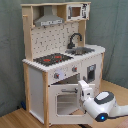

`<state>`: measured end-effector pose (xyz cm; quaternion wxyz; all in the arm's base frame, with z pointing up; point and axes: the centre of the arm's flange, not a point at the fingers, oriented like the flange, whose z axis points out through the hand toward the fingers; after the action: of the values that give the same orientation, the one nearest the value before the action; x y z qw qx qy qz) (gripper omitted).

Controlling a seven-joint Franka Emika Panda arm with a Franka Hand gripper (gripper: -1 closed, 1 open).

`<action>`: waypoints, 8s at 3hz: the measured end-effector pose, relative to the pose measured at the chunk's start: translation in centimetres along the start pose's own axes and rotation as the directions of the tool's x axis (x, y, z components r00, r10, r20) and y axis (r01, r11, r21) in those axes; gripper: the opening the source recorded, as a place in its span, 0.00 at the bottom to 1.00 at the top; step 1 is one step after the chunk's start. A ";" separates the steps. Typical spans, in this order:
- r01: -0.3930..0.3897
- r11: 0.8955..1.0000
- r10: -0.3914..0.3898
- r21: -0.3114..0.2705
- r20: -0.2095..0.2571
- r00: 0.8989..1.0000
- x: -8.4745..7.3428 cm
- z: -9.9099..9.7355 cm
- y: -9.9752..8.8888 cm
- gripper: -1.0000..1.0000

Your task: Play with the kitchen

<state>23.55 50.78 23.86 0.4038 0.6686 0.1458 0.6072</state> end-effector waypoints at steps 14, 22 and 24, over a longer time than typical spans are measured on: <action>0.420 0.906 -0.419 -0.056 0.032 0.907 17.8 -14.7 10.2 1.00; 0.568 0.688 -0.704 0.451 0.225 0.674 18.4 -9.7 28.4 1.00; 0.530 0.631 -0.744 0.566 0.247 0.621 15.7 -6.7 30.7 1.00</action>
<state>11.67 44.61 56.36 0.4573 0.7641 0.4132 0.1907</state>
